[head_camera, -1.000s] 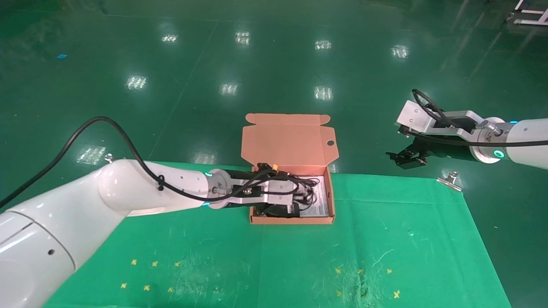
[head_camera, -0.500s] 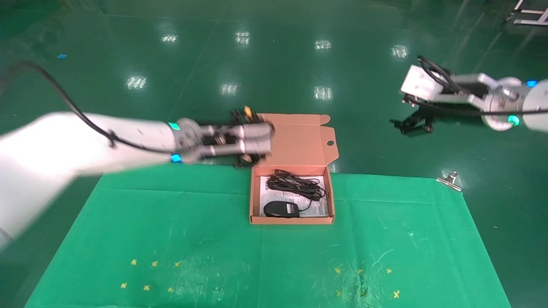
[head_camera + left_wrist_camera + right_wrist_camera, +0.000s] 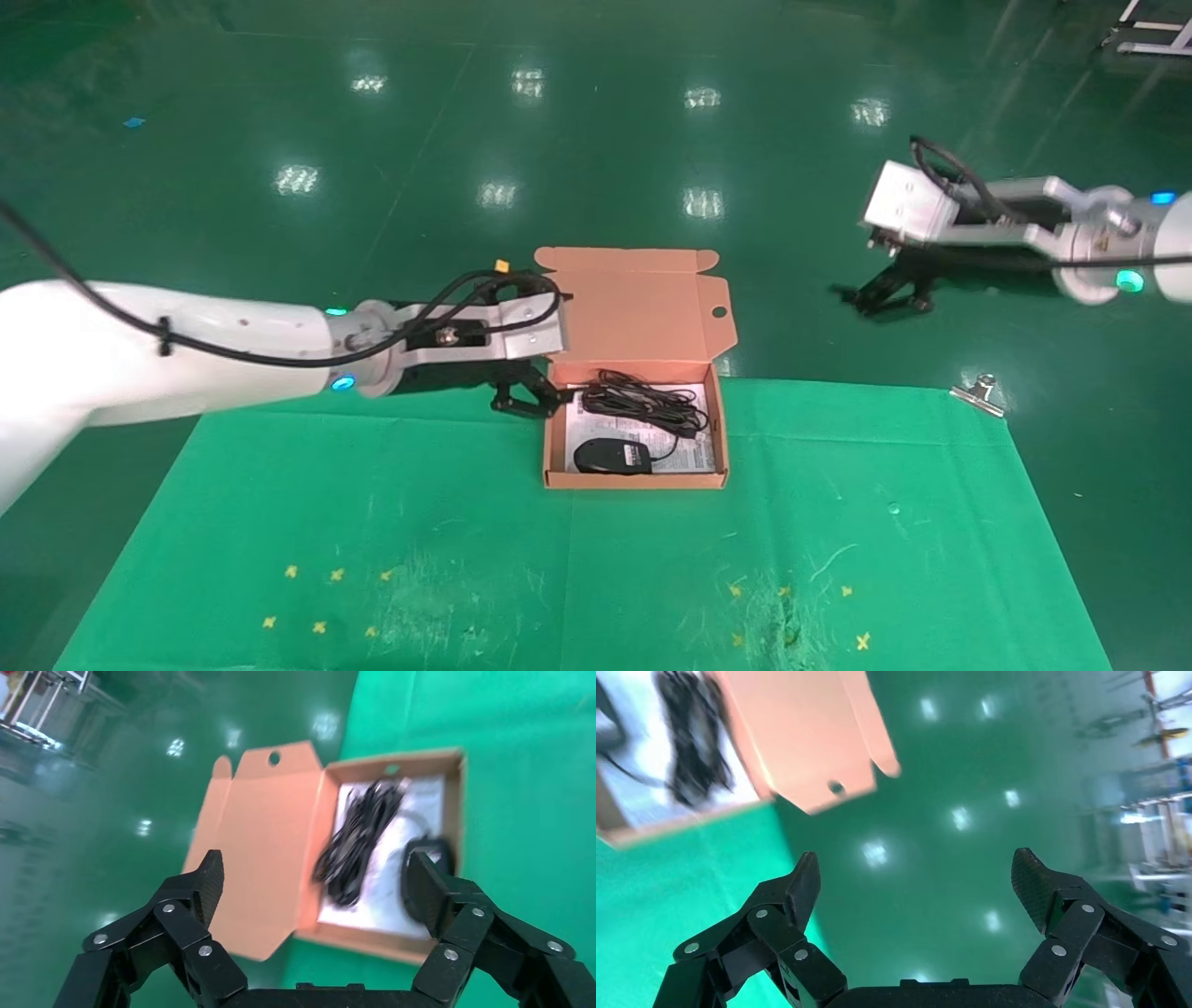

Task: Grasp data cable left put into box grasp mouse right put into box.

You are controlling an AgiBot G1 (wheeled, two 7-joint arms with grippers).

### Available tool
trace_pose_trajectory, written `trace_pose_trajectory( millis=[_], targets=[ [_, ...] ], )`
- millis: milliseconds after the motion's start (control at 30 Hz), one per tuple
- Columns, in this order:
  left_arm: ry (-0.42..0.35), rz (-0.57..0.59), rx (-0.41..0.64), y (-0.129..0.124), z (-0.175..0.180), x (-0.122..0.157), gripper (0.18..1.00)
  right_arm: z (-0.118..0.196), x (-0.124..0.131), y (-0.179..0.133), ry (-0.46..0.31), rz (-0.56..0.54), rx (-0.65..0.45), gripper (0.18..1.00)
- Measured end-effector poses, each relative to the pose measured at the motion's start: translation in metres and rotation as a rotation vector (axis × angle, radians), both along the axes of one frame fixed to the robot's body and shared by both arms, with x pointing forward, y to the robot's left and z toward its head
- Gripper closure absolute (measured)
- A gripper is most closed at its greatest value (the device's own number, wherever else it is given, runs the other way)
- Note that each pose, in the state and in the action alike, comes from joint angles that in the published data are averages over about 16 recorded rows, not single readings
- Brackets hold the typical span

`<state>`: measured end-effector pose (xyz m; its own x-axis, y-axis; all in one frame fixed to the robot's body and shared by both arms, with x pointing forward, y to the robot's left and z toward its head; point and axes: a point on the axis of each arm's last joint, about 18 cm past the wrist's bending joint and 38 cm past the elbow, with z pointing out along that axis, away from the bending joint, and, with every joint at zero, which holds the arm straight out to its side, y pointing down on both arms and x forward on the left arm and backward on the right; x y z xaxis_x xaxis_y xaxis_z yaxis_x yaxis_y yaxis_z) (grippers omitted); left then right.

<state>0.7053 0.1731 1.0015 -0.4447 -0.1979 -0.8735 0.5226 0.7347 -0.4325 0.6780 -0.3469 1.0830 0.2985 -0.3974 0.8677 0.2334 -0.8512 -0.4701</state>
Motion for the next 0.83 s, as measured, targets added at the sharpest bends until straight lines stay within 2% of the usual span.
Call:
trace_pose_trajectory(
  millis=[300, 600, 833],
  targets=[
    [0.141, -0.085, -0.162, 0.02, -0.015, -0.029, 0.211, -0.034, -0.02, 0.017, 0.108, 0.154, 0.136, 0.178],
    [0.248, -0.178, -0.299, 0.043, -0.021, -0.065, 0.186, -0.059, -0.048, 0.031, 0.195, 0.312, 0.255, 0.178],
    [0.281, -0.216, -0.344, 0.052, -0.022, -0.08, 0.183, -0.066, -0.061, 0.036, 0.223, 0.375, 0.296, 0.178]
  ],
)
